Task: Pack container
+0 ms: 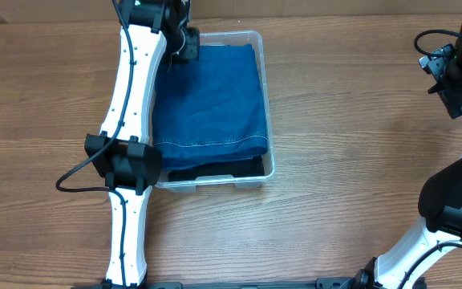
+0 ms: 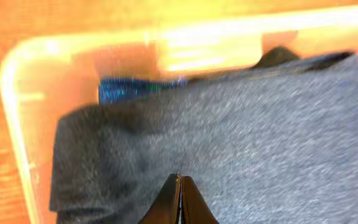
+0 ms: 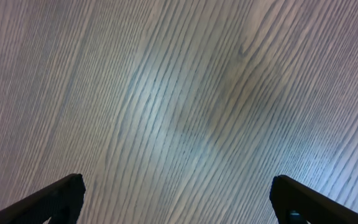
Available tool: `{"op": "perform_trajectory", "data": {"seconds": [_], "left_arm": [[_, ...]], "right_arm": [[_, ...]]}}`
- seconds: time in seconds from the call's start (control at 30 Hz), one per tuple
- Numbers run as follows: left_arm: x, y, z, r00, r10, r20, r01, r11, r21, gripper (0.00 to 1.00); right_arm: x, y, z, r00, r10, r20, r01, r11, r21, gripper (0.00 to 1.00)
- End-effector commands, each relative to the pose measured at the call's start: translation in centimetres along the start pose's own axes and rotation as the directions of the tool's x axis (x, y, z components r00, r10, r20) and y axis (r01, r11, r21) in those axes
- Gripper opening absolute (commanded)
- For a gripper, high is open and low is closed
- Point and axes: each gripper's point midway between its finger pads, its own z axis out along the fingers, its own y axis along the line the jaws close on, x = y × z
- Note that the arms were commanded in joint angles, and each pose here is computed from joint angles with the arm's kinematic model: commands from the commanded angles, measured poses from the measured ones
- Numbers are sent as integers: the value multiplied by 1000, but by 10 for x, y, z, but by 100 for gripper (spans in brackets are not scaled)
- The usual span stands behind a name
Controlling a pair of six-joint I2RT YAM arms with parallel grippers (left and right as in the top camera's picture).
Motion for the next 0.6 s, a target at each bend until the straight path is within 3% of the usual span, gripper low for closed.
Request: {"op": "perform_trajectory", "data": {"seconds": [0.0,0.23,0.37,0.57], "left_arm": [[-4,-9,3,999,33,14,-33,999,24,4],[-5,-13,27,999,38,10,-38,998,44,4],[-8,-35,48,998,53,26,-56,989,140,4],[-5,-55,82,995,85,48,-92,982,166,4]], "right_arm": [[-2,0,0,1000,5,8,-5,1000,2,100],[-2,0,0,1000,5,8,-5,1000,2,100],[-2,0,0,1000,5,8,-5,1000,2,100],[-2,0,0,1000,5,8,-5,1000,2,100]]}}
